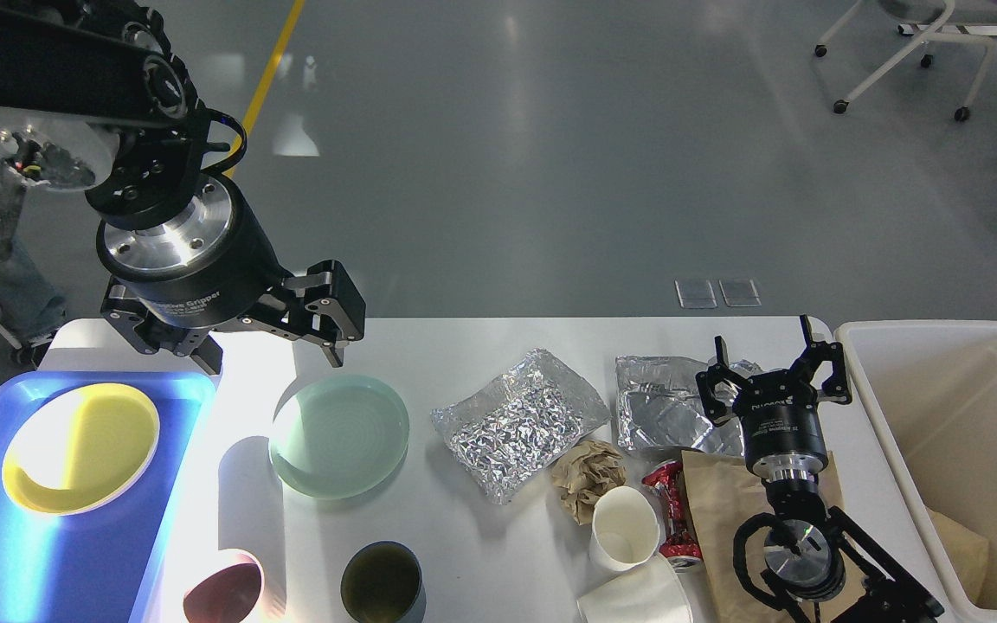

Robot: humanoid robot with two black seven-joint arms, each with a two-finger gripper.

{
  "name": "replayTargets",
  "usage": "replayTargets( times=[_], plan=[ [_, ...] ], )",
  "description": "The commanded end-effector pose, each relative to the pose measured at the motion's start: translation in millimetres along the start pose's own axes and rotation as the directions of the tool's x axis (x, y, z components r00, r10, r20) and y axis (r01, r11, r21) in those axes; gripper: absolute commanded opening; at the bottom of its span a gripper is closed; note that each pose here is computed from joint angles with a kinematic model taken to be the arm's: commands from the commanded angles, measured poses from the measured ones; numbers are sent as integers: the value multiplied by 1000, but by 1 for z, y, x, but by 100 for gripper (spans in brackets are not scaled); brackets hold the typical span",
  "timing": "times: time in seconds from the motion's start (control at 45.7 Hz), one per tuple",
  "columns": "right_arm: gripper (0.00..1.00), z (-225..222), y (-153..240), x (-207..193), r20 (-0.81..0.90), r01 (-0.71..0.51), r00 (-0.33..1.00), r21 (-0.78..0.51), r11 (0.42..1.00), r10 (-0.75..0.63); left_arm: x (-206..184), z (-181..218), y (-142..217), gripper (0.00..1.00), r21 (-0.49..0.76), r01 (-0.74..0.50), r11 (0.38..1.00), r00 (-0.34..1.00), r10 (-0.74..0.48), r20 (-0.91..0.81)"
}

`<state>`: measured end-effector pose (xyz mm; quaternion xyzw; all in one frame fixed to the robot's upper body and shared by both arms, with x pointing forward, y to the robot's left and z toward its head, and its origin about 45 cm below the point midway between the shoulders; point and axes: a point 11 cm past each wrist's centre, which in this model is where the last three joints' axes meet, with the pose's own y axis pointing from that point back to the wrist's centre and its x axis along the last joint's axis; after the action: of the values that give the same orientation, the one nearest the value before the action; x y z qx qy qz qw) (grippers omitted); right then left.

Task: Tidy desktop
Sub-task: 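Move the left gripper down toward the pink cup beside the tray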

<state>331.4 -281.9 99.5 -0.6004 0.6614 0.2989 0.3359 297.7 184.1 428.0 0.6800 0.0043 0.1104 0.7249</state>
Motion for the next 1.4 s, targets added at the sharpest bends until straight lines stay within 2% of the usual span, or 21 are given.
replayTargets(
  times=[0.0, 0.394, 0.482, 0.547, 0.679, 0.92, 1.051, 1.226, 1.379],
  plan=[
    [100, 0, 0, 0, 0, 0, 1000, 0, 1000, 0, -5, -3, 5, 97, 26, 35, 999, 999, -35, 11],
    [100, 0, 0, 0, 0, 0, 1000, 0, 1000, 0, 0, -5, 3, 97, 31, 25, 999, 1000, -25, 6],
    [100, 0, 0, 0, 0, 0, 1000, -1, 1000, 0, -4, -8, -3, 97, 48, 58, 997, 998, -58, 6],
    [100, 0, 0, 0, 0, 0, 1000, 0, 1000, 0, -8, -16, -19, 97, 68, 123, 990, 992, -123, -12],
    [100, 0, 0, 0, 2, 1, 1000, 1, 1000, -1, -9, -41, -51, 95, 132, 180, 975, 984, -177, -39],
    [100, 0, 1, 0, 0, -1, 1000, 0, 1000, 1, -6, -90, -125, 95, 182, 162, 970, 987, -155, -50],
    [100, 0, 0, 0, 0, 0, 1000, 0, 1000, 0, -20, -121, -163, 95, 214, 195, 957, 980, -185, -70],
    [100, 0, 1, 1, 1, -2, 1000, -1, 1000, 2, -45, -163, -191, 94, 249, 271, 930, 962, -267, -51],
    [100, 0, 1, 1, 1, -2, 1000, 0, 1000, 2, -53, -185, -217, 93, 229, 258, 939, 962, -272, 33]
  ],
)
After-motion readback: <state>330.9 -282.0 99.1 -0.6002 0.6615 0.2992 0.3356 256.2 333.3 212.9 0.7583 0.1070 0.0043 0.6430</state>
